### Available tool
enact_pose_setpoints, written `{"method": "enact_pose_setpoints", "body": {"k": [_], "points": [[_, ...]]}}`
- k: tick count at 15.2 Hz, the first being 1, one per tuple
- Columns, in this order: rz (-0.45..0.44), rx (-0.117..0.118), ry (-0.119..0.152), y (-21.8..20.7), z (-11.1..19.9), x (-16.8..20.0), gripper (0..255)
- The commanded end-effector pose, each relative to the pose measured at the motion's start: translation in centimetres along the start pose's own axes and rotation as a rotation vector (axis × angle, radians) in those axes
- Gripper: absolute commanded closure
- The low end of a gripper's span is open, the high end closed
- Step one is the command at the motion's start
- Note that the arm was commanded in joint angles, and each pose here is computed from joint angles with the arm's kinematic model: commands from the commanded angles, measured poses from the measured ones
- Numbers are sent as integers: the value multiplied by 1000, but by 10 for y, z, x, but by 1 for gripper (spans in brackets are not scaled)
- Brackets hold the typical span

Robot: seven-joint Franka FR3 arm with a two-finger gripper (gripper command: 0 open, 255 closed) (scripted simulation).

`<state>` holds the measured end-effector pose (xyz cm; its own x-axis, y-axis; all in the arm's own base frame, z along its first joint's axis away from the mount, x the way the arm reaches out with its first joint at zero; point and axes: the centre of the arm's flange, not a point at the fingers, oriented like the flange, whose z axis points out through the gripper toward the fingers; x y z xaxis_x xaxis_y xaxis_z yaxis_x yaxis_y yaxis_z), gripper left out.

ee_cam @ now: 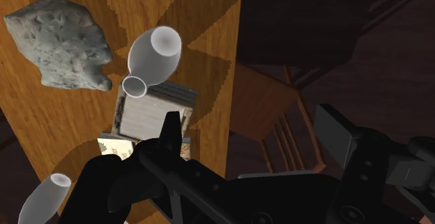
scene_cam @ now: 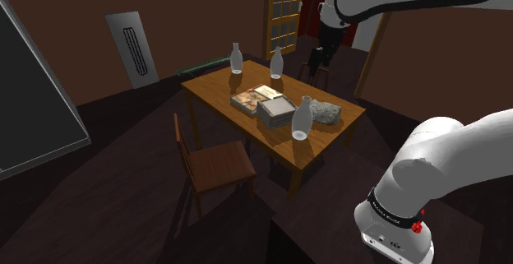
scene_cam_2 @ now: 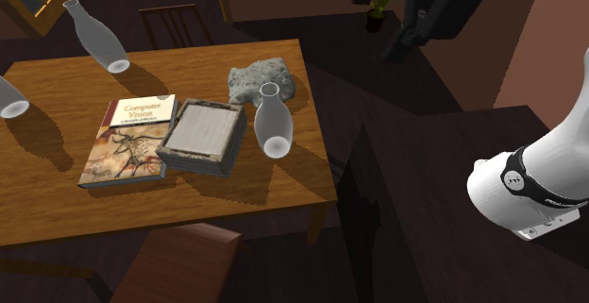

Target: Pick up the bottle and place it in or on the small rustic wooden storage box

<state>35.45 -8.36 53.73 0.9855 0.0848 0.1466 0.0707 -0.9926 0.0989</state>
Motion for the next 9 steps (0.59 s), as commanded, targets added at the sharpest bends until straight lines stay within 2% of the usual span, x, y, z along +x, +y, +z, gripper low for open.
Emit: {"method": "enact_pose_setpoints", "body": {"k": [1, 9], "points": [[-3, 8, 2, 15, 23, 5, 0], [-11, 42, 5, 77, 110, 23, 0]]}}
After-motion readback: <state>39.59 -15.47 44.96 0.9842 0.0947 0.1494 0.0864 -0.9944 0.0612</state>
